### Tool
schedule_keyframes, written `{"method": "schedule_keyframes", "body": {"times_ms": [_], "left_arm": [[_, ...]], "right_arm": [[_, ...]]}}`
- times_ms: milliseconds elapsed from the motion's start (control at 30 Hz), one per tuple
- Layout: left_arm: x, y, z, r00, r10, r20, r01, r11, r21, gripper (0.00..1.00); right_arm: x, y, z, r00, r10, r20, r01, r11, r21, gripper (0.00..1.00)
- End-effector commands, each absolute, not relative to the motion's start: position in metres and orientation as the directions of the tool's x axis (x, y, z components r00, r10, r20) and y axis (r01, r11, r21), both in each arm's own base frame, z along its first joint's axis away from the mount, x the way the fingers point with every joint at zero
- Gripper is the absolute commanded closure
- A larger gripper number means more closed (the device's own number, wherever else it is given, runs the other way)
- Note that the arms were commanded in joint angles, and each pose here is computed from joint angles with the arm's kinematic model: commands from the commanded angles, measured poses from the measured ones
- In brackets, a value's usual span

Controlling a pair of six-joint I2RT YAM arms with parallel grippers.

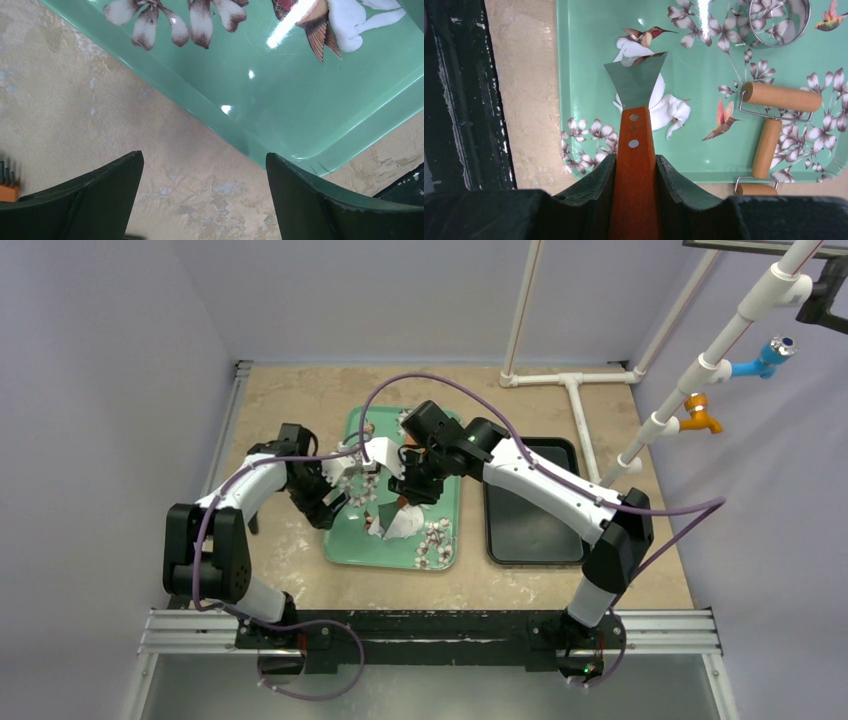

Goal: Roll out the dumpling wrappers from the dough
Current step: Remove the dumpling wrapper from the work surface.

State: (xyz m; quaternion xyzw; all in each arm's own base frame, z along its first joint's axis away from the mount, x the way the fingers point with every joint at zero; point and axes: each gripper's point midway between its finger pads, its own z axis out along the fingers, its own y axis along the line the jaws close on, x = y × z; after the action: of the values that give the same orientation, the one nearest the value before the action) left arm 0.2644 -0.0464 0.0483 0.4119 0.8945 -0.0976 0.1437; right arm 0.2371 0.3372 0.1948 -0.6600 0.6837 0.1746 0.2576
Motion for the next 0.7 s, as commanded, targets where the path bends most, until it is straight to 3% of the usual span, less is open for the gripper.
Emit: {"method": "schedule_keyframes", "body": {"times_ms": [0,667], "left_arm": [[0.266,-0.050,0.052,-0.609,0.704,-0.365,0.765,0.642,-0.039,0.07],[0.265,-0.052,0.052,-0.599,0.708,-0.373,0.772,0.634,-0.037,0.08]], "right_arm": [[0.252,0.347,0.217,-0.010,-0.768,-0.640,-0.982,0.129,-0.139,1.00],[0.262,0.355,0.199,-0.173,-0.757,-0.630,-0.967,0.253,-0.038,1.00]]}}
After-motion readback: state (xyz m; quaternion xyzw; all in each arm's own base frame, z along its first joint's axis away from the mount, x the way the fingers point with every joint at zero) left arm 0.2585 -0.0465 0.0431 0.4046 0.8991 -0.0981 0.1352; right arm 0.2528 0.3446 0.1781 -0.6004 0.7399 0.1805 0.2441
